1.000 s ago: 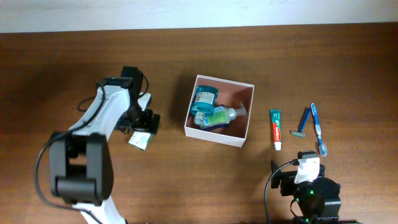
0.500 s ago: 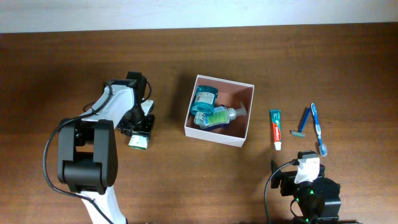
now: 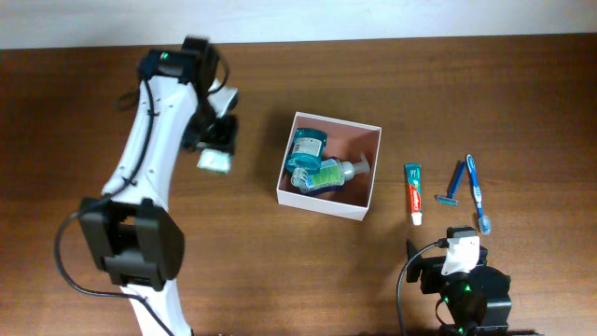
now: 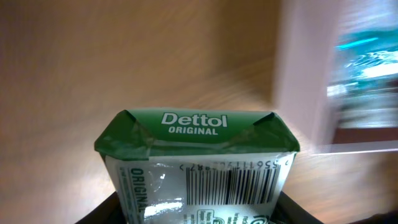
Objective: Pack container
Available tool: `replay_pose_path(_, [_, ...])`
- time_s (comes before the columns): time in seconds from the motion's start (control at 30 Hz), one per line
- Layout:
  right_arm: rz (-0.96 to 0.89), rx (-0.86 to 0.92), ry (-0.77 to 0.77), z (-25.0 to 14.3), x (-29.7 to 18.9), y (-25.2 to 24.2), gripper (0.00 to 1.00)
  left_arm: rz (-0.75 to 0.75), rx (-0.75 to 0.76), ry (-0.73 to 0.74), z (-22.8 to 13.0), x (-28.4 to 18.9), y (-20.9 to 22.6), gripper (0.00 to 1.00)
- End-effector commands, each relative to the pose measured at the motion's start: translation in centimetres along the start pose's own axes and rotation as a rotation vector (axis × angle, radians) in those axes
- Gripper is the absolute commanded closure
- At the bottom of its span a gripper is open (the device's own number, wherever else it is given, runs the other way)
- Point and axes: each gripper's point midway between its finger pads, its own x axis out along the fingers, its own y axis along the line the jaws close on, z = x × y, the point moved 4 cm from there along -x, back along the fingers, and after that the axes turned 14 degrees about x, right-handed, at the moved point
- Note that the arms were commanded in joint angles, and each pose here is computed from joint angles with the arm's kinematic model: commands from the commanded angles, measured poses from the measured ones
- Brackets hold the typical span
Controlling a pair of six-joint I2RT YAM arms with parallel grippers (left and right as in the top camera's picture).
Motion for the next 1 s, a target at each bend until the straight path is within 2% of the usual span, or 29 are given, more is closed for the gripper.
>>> replay_pose_path(0.0, [0.003, 0.004, -0.001, -0.1, 0.1, 0.0, 0.01, -0.056, 0.169, -0.106, 2.9, -1.9, -6.7, 0.73])
replay_pose_path(0.1, [0.002, 0.004, -0.001, -0.1, 0.1, 0.0, 0.01, -0.059, 0.285, -0.155, 4.6, -1.1, -11.1, 0.71])
replay_pose_path(0.2, [0.003, 0.004, -0.001, -0.1, 0.1, 0.0, 0.01, -0.033, 0.408, -0.223, 6.6, 0.7, -15.8, 0.55])
replay_pose_path(0.27, [0.003, 0.004, -0.001, -0.1, 0.1, 0.0, 0.01, 0.016, 0.447, -0.235, 7.3, 1.7, -17.1, 0.44])
replay_pose_path(0.4, [0.002, 0.004, -0.001, -0.1, 0.1, 0.0, 0.01, 0.036, 0.468, -0.239, 8.2, 3.2, -18.1, 0.35])
replay_pose_path(0.5, [0.003, 0.004, -0.001, -0.1, 0.1, 0.0, 0.01, 0.038, 0.426, -0.244, 8.7, 3.6, -17.2, 0.2])
replay_pose_path(0.63, [0.002, 0.004, -0.001, -0.1, 0.1, 0.0, 0.01, 0.047, 0.38, -0.239, 8.6, 2.1, -15.0, 0.18])
replay_pose_path(0.7, [0.003, 0.004, -0.001, -0.1, 0.1, 0.0, 0.01, 0.052, 0.349, -0.226, 8.1, 0.4, -13.7, 0.13])
replay_pose_path(0.77, [0.002, 0.004, -0.001, -0.1, 0.1, 0.0, 0.01, 0.061, 0.301, -0.219, 7.3, -2.2, -11.7, 0.01])
replay_pose_path(0.97, [0.002, 0.004, -0.001, -0.1, 0.1, 0.0, 0.01, 0.103, 0.023, -0.233, 3.4, -9.4, -3.2, 0.01])
